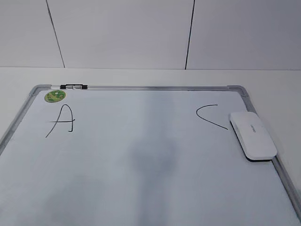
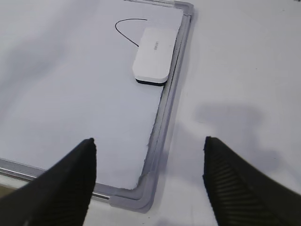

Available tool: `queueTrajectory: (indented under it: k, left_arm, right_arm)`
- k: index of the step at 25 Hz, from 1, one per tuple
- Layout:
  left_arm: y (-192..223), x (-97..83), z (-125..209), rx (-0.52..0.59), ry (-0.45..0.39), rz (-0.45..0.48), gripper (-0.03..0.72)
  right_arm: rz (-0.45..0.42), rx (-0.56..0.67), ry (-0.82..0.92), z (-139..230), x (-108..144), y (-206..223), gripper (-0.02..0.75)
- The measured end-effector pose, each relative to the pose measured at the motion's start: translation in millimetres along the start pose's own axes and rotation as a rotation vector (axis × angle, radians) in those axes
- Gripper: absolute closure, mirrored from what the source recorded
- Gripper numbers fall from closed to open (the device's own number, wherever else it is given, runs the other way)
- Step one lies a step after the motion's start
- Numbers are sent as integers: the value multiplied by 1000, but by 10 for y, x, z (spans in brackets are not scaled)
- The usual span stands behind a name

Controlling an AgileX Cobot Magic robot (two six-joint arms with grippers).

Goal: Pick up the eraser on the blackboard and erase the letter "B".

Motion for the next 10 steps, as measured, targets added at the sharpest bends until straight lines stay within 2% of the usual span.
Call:
queueTrajectory:
  k: [10]
  left_arm:
    - [0, 0, -4, -2, 0, 0, 451]
  right_arm:
    - [3, -1, 3, -2, -5, 0, 180]
Point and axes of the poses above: a point on each arm's last joint axis where the gripper is mounted, y pointing out along that axis toward the gripper, x along the wrist's bending axis when the last joint is at zero, z = x × y, the point moved 10 cm from there along y, pointing out along that axis toward the gripper, and after that the axes turned 15 degrees about -y, right-handed, at the moved point
